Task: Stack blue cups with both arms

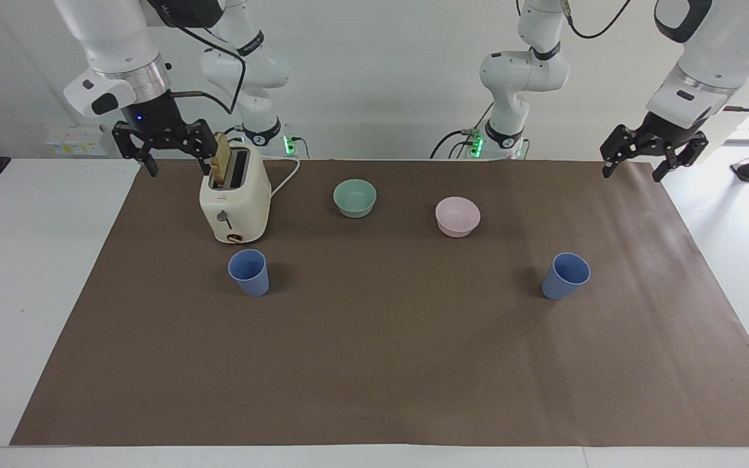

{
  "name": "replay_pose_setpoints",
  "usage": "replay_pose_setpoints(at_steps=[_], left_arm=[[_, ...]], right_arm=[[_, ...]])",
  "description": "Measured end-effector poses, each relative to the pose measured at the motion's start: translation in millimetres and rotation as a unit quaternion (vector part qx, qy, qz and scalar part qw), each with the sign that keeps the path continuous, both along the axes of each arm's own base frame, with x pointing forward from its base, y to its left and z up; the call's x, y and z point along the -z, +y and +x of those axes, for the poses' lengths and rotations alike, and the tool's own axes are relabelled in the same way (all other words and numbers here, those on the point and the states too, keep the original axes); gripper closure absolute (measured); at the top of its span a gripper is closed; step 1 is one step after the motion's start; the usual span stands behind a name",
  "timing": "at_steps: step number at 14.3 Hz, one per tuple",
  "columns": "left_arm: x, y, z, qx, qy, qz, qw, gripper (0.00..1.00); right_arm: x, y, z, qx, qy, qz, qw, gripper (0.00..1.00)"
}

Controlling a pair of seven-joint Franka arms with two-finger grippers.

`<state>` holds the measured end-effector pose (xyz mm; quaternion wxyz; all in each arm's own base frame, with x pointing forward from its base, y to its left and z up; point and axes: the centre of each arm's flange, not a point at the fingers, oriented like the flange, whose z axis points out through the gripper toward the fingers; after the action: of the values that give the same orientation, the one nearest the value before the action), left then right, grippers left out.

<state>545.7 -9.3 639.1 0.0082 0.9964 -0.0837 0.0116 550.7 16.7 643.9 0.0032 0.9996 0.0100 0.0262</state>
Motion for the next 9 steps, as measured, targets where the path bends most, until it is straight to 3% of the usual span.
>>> replay_pose_setpoints(at_steps=[9], left_arm=[[0.0, -4.6, -0.1, 0.004, 0.000, -0.002, 1.000, 0.00]], right_arm=[[0.0, 0.0, 0.0, 0.000, 0.000, 0.000, 1.000, 0.00]])
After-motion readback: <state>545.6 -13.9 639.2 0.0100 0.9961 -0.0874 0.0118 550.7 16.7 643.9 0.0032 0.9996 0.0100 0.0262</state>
